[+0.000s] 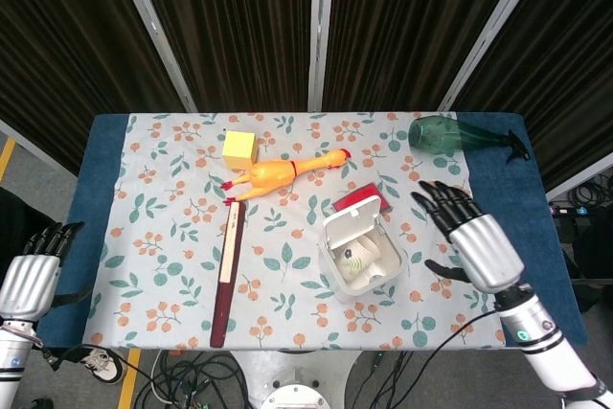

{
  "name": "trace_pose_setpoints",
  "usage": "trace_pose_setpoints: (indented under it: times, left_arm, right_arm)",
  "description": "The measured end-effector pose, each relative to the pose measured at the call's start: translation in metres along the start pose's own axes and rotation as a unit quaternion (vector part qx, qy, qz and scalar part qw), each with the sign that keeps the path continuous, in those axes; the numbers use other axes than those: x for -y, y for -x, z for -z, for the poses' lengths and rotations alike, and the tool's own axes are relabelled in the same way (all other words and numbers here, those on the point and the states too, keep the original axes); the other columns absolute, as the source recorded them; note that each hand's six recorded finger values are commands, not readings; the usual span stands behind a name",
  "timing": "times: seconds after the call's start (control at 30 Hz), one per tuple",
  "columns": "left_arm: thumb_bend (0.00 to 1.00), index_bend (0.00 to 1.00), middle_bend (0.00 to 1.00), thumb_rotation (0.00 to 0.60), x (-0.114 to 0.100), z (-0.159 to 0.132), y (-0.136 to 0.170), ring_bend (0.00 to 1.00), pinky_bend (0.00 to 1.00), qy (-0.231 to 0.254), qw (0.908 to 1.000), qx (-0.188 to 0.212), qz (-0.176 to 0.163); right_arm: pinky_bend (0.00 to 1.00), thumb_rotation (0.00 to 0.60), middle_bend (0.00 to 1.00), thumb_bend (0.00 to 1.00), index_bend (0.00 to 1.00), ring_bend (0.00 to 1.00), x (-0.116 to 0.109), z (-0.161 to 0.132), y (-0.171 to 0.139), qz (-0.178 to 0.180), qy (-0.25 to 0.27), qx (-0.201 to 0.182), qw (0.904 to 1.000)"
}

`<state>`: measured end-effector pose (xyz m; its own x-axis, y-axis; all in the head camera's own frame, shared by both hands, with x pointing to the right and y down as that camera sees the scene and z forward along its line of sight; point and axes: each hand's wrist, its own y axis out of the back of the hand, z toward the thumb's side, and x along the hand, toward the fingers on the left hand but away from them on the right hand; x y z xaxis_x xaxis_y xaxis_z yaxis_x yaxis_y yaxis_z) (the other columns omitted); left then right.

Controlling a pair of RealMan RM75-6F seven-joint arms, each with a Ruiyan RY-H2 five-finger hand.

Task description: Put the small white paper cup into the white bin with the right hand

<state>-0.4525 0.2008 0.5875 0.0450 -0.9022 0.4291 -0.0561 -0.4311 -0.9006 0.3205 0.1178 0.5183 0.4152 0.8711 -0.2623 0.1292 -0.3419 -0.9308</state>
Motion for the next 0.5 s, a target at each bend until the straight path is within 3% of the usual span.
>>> trace_pose_setpoints:
  times: [0.13,0.3,0.4,0.5]
  left_arm:
    - [0.10,0.09,0.12,0.600,-0.004,-0.001,-0.001,0.09,0.16,-0.001,0.9999,0.004,-0.012]
    - [0.10,0.09,0.12,0.600,-0.005,-0.002,-0.002,0.09,0.16,-0.008,0.9998,0.005,-0.019]
    - [0.10,0.09,0.12,0.600,-0.006,-0.002,-0.002,0.09,0.16,-0.009,0.9997,0.004,-0.020]
    - [0.10,0.09,0.12,0.600,-0.008,-0.001,-0.002,0.09,0.16,-0.010,0.9997,0.002,-0.024]
  right_arm:
    - [0.02,0.600,0.00,0.01,0.00,0.00,0.003,0.053,-0.029,0.005,-0.038,0.086,0.9955]
    - [0.00,0.600,0.00,0.01,0.00,0.00,0.013,0.123,-0.080,-0.012,-0.083,0.212,0.9737]
    - [0.00,0.600,0.00,0.02,0.00,0.00,0.020,0.150,-0.108,-0.026,-0.099,0.263,0.9594]
    - [0.00,0.600,0.00,0.03,0.00,0.00,0.030,0.160,-0.123,-0.034,-0.091,0.285,0.9535]
